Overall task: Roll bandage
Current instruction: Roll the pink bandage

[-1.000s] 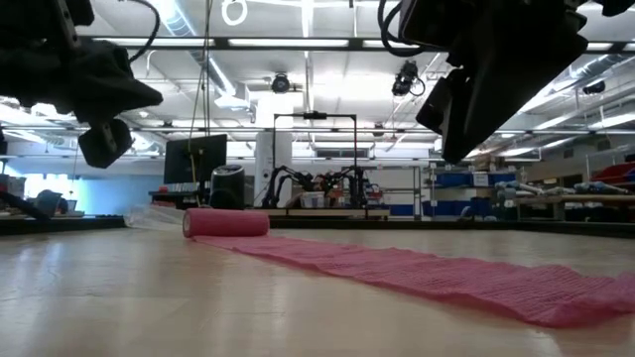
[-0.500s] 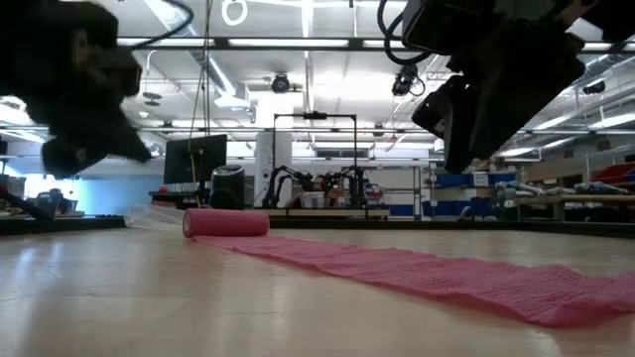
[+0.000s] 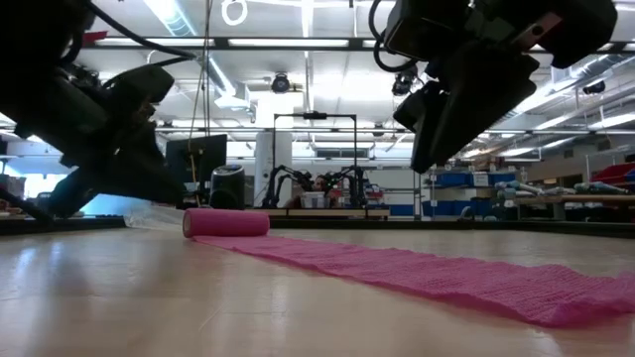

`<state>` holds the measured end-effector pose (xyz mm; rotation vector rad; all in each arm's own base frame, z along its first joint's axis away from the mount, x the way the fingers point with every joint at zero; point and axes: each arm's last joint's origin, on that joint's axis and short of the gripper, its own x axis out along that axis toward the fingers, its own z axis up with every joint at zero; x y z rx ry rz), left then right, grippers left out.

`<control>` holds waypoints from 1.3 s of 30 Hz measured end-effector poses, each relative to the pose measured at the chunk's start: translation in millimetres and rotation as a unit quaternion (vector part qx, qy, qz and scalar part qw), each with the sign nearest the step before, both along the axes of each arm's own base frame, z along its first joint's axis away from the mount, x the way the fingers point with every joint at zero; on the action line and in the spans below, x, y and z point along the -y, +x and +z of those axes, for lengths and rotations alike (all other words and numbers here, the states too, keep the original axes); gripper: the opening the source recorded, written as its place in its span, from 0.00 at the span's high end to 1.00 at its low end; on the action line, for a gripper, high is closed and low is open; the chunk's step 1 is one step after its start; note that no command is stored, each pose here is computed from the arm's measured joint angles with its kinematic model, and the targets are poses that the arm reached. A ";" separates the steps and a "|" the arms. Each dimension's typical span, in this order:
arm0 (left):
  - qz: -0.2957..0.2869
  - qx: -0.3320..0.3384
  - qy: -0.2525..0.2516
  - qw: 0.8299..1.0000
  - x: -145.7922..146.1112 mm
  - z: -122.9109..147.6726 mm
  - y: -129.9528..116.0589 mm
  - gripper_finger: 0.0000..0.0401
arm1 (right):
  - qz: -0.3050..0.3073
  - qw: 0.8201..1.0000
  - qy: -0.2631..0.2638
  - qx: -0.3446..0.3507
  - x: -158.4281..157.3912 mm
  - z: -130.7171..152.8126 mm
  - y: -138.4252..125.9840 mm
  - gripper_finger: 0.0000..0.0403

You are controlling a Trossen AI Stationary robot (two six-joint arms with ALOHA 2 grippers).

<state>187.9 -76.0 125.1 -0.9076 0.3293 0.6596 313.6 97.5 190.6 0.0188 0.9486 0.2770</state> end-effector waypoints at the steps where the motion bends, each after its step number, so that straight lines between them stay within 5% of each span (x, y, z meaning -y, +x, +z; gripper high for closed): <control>1: 0.009 0.005 0.003 1.000 -1.7 0.6 0.9 0.78 | 0.002 1.000 -0.001 0.003 0.0 0.3 0.4 0.67; 13: 0.032 0.016 -0.035 0.999 -13.8 -10.3 -3.8 0.61 | 0.004 1.000 -0.001 0.011 0.4 1.3 1.6 0.68; 26: 0.036 0.027 -0.058 0.997 -20.1 -17.6 4.0 0.60 | 0.008 1.000 -0.020 0.020 2.8 1.5 2.7 0.68; 39: 0.057 0.041 -0.026 0.997 -23.2 -23.8 11.2 0.60 | 0.006 1.000 -0.022 0.020 3.3 1.5 2.9 0.68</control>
